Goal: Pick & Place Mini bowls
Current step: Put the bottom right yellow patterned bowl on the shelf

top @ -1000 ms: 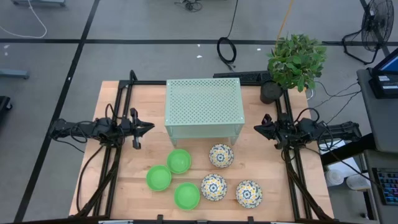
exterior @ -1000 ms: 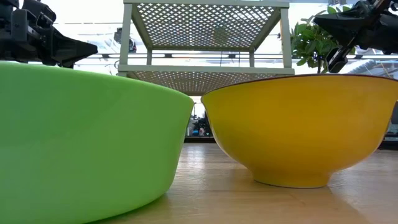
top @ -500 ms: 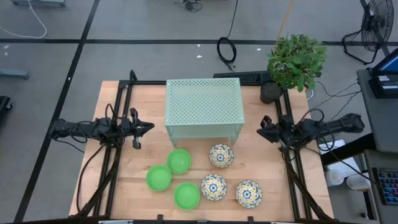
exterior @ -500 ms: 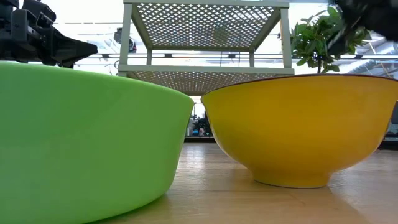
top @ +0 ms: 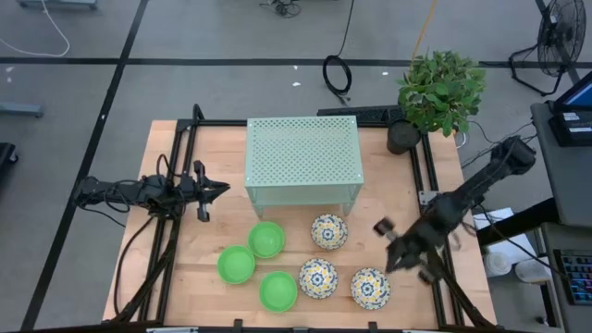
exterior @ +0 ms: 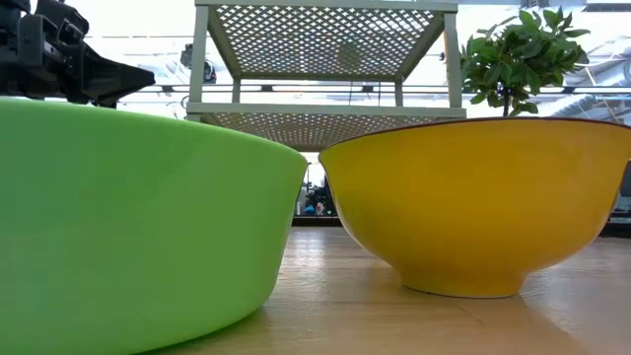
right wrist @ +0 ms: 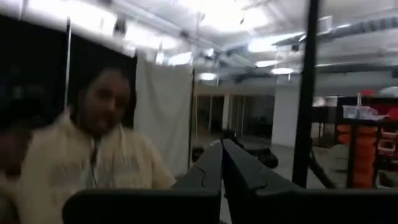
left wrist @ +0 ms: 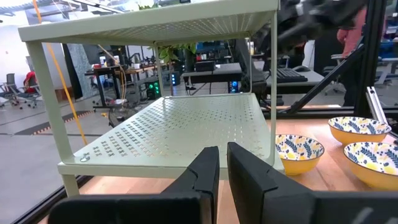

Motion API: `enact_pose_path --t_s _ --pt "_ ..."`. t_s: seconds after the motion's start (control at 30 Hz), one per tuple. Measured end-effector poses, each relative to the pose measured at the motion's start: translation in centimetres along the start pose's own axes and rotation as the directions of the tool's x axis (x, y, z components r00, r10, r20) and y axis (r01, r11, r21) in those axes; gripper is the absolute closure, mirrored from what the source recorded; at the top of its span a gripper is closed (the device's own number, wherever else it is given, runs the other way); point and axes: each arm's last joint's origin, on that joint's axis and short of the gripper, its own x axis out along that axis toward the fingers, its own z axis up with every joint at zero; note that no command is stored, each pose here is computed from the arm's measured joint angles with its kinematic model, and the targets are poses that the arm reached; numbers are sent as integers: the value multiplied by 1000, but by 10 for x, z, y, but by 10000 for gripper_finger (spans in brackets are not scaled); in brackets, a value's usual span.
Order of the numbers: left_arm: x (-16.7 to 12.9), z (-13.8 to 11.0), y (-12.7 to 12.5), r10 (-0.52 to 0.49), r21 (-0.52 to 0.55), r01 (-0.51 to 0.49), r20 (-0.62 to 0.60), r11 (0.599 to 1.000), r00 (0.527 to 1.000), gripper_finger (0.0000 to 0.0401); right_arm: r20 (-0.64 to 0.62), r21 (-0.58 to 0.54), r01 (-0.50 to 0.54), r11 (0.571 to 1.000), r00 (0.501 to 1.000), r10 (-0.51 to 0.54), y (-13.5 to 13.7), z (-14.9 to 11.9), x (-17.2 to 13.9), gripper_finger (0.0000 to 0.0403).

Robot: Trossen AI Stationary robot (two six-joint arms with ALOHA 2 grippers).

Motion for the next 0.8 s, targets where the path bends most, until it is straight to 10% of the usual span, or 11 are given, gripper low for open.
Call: enact_pose_path --t_s 0.2,0.37,0.47,0.6,0.8 --pt "0 0 0 0 0 0 1 1000 1000 364 -274 -191 86 978 952 -137 4 -21 58 403" --pt "0 0 0 0 -1 0 2 1000 1000 364 -556 -294 526 798 585 -591 -9 -9 86 385" --pt "0 0 0 0 -1 0 2 1000 1000 364 -715 -239 600 763 423 -557 -11 -2 93 349" --pt "0 0 0 0 0 0 2 1000 1000 364 -854 -16 697 717 364 -373 -12 9 99 297" --pt "0 0 0 0 0 0 2 1000 1000 364 -956 5 869 495 150 -253 -10 1 77 269"
